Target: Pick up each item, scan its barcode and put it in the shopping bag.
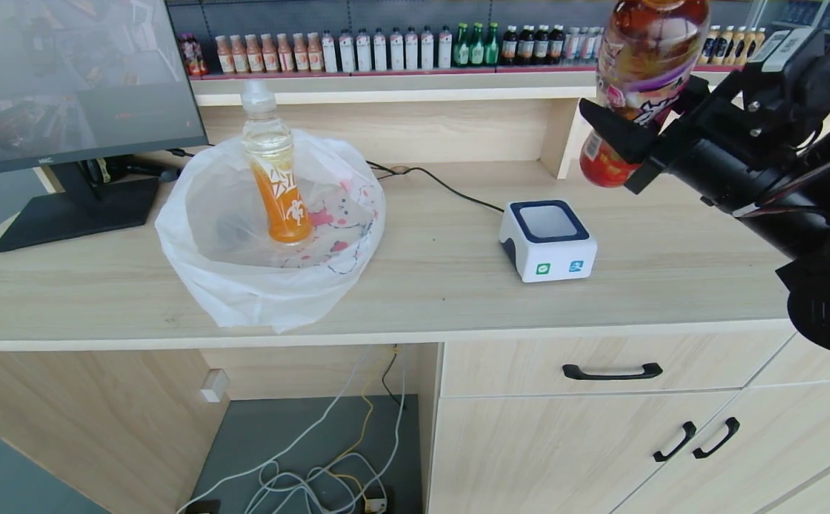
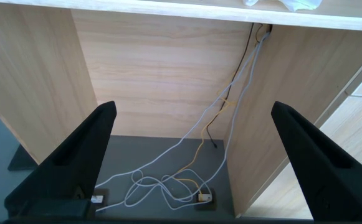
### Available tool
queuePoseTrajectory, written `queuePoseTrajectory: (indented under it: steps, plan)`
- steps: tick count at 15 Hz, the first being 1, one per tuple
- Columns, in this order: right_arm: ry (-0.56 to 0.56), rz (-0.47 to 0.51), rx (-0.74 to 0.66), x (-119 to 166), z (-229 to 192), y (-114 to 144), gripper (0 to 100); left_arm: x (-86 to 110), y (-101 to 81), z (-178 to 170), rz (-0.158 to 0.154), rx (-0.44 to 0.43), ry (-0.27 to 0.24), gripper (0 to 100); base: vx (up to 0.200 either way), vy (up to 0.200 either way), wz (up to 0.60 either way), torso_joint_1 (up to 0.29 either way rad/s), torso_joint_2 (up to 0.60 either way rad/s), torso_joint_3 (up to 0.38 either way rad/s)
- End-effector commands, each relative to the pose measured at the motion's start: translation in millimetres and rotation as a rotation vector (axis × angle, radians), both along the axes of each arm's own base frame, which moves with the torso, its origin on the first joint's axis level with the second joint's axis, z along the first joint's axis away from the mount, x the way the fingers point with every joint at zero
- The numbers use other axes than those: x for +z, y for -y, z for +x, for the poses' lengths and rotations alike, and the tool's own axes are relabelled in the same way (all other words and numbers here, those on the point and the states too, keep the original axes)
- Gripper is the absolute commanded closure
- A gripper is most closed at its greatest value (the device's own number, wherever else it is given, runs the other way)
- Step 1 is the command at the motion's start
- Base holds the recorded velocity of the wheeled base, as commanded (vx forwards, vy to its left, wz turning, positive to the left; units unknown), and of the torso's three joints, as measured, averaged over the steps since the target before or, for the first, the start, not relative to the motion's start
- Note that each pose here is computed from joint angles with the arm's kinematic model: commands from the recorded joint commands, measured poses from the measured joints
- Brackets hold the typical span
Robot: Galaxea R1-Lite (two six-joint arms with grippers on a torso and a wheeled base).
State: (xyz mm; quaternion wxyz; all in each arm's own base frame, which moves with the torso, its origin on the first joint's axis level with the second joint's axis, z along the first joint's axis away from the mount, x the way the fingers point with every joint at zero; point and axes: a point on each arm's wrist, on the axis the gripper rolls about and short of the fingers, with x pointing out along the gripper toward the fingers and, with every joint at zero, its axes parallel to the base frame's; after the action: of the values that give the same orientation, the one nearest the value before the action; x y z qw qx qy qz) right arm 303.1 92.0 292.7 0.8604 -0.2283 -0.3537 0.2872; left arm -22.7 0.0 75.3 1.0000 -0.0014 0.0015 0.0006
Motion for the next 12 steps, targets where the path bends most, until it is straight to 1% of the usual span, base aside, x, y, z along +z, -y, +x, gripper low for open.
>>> queuePoseTrajectory:
  steps: [1, 2, 3, 4, 7, 9, 10, 12]
  plan:
    - [-0.027, 0.08, -0.021, 0, -7, 4, 100, 0.0, 0.0, 0, -0.002, 0.0, 0.0, 0, 0.0, 0.0, 0.0, 0.0, 0.0, 0.0]
    - [-0.079, 0.179, -0.067, -8, -9, 5, 100, 0.0, 0.0, 0, -0.002, 0.002, 0.0, 0, 0.0, 0.0, 0.0, 0.0, 0.0, 0.0]
    - [-0.117, 0.247, -0.105, -15, -11, 6, 100, 0.0, 0.0, 0, -0.002, 0.0, 0.0, 0, 0.0, 0.0, 0.0, 0.0, 0.0, 0.0]
    - [-0.155, 0.34, -0.144, -24, -17, 2, 100, 0.0, 0.0, 0, -0.002, 0.002, 0.0, 0, 0.0, 0.0, 0.0, 0.0, 0.0, 0.0]
    - [-0.161, 0.355, -0.161, -40, -27, 2, 100, 0.0, 0.0, 0, -0.003, 0.002, 0.0, 0, 0.0, 0.0, 0.0, 0.0, 0.0, 0.0]
    - [-0.145, 0.426, -0.186, -32, -24, 3, 100, 0.0, 0.0, 0, -0.003, 0.0, 0.0, 0, 0.0, 0.0, 0.0, 0.0, 0.0, 0.0]
    - [-0.16, 0.466, -0.192, -32, -22, 2, 100, 0.0, 0.0, 0, -0.003, 0.0, 0.0, 0, 0.0, 0.0, 0.0, 0.0, 0.0, 0.0]
    - [-0.163, 0.503, -0.21, -31, -21, 3, 100, 0.0, 0.0, 0, -0.002, 0.0, 0.0, 0, 0.0, 0.0, 0.0, 0.0, 0.0, 0.0]
